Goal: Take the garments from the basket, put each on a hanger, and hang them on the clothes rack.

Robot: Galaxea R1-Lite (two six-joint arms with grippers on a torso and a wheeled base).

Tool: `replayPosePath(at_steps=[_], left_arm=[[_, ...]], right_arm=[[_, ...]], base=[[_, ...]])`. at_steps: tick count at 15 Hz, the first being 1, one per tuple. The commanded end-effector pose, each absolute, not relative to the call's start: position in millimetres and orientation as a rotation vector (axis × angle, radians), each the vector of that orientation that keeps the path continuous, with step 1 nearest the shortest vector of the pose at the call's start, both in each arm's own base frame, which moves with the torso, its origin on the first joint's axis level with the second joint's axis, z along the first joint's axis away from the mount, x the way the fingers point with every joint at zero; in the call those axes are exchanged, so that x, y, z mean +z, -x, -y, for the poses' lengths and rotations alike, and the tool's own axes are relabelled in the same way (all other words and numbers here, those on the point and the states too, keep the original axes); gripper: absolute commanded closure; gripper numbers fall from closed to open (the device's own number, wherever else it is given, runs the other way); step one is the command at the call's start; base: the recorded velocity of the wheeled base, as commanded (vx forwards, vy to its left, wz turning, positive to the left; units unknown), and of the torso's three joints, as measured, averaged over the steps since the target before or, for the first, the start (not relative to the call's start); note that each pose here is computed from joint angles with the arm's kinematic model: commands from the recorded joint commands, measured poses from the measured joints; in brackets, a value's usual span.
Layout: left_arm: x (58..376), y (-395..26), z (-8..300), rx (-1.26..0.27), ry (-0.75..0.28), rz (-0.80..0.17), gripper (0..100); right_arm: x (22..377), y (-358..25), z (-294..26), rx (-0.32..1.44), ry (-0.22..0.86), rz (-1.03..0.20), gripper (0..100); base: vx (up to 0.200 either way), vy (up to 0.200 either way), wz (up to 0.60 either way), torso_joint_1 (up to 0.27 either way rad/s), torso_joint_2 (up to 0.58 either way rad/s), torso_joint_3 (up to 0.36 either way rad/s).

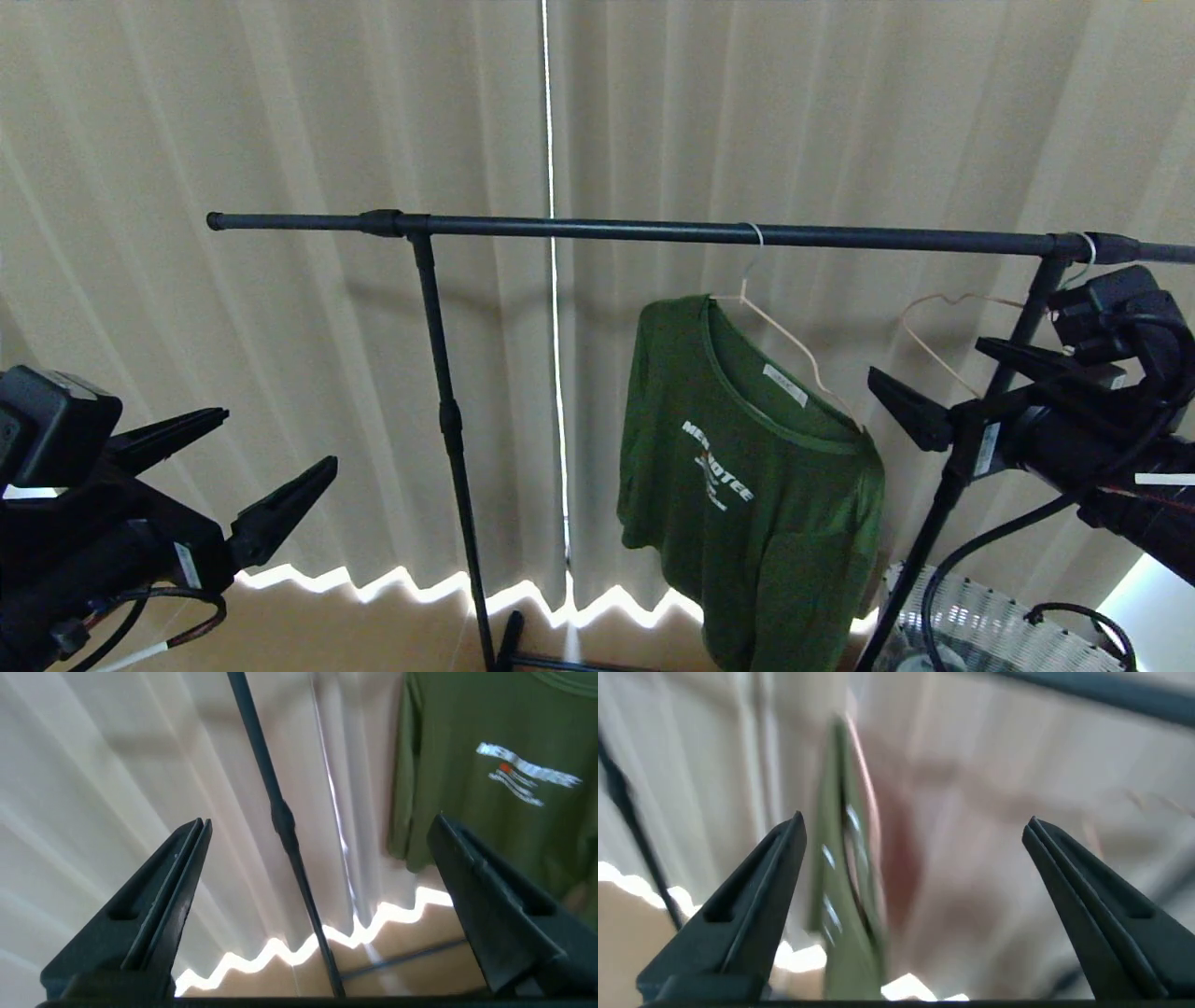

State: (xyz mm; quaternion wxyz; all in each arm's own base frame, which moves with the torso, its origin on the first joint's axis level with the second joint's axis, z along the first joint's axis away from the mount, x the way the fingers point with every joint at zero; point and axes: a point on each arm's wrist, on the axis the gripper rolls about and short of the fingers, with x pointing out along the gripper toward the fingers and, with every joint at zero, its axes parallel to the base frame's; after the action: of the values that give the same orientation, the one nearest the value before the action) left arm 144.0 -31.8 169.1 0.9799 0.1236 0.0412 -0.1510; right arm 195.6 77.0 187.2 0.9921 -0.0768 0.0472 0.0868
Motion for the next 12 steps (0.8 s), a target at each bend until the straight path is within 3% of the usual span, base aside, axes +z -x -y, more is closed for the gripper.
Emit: replayPosePath(at_steps=[1, 9, 12], left_arm=[[170, -143, 32, -0.303, -0.248, -0.076, 0], [165, -140, 31, -0.305, -0.262, -0.091, 0], [160, -137, 30, -0.31, -0.271, -0.105, 0]], right_arm=[[179, -195, -68, 0.132, 0.185, -0.124, 0], [154, -193, -33, -0.01, 0.336, -0.233, 0], [154, -192, -30, -0.02, 0.353, -0.234, 0]], base=[[-0.2, 0.0, 0.0, 0.002, 0.01, 0.002], [-0.2, 0.0, 0.0, 0.002, 0.0, 0.002], [0.0, 0.0, 0.0, 0.0, 0.0, 0.0]])
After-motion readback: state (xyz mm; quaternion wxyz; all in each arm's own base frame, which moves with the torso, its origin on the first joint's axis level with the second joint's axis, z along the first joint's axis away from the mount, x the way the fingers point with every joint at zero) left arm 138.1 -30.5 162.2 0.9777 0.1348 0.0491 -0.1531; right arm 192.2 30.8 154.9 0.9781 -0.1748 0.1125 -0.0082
